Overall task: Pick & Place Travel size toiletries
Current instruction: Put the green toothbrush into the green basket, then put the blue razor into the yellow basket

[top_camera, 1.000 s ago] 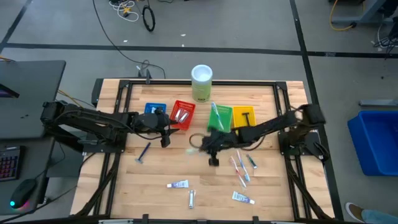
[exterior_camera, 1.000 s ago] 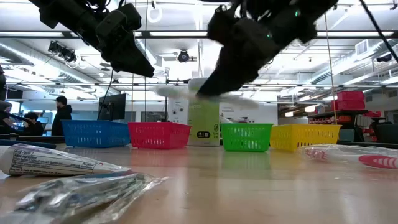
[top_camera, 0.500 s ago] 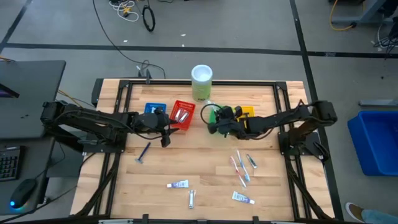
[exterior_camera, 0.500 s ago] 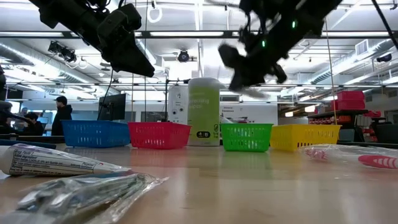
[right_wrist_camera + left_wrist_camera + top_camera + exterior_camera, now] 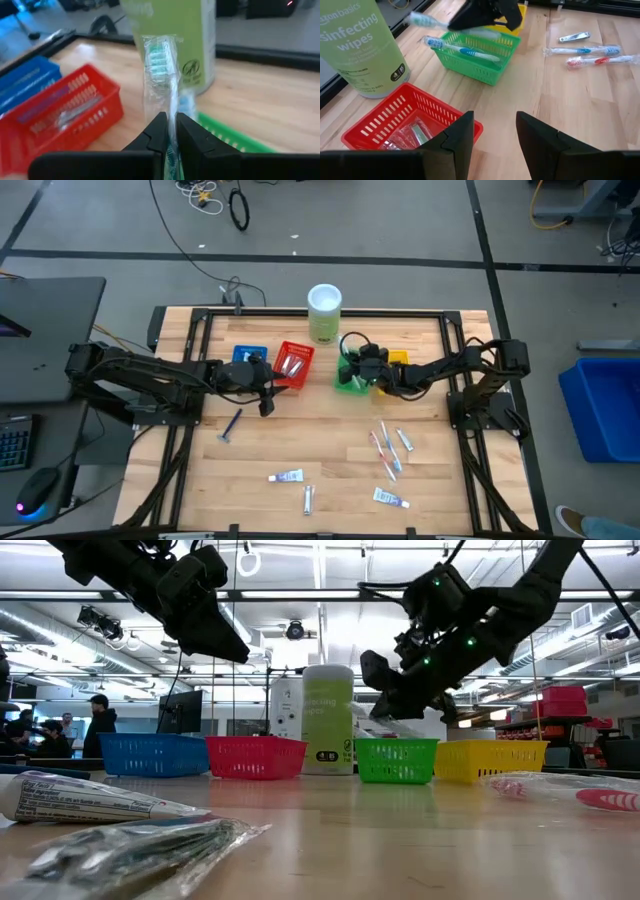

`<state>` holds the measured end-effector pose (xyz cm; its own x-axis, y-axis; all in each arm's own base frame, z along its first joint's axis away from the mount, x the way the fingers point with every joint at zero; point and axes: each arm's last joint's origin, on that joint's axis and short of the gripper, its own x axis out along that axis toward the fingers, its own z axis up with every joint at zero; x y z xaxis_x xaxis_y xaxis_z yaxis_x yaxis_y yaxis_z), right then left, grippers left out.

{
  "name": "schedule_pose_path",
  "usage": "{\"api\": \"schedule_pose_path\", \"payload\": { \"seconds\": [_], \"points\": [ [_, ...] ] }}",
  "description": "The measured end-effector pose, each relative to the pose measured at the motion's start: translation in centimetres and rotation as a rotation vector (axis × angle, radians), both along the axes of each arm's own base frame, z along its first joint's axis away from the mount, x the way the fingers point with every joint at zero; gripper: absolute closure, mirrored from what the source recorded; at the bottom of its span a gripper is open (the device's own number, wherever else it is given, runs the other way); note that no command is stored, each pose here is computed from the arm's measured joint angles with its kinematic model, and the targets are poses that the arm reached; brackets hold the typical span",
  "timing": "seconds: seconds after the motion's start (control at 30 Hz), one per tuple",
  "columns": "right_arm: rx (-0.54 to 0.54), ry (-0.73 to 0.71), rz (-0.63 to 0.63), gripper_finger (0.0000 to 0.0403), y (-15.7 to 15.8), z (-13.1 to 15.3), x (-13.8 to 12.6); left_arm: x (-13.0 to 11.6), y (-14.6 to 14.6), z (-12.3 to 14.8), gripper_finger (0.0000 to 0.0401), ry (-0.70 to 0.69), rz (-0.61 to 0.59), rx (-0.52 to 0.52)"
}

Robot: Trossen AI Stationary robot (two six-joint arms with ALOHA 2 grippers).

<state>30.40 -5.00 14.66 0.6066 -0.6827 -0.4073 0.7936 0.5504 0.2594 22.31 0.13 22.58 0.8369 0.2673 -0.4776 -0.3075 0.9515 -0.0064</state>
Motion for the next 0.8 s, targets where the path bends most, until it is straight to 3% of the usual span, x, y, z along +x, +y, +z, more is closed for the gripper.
{"api": "schedule_pose_path", "payload": {
  "seconds": [0.3,0.53,0.8],
  "points": [
    [-0.022,0.072,0.111,0.0330,0.14,-0.36,0.08,-0.01,0.01,-0.01,0.0247,0.001,0.003,0.001],
    [-0.060,0.083,0.049,0.0269,-0.14,-0.29,-0.06,-0.01,0.01,-0.01,0.0247,0.000,0.005,-0.001],
    [-0.105,0.117,0.084,0.0224,0.03,-0.18,0.05,-0.01,0.01,-0.01,0.0247,0.000,0.005,-0.001]
  ]
}}
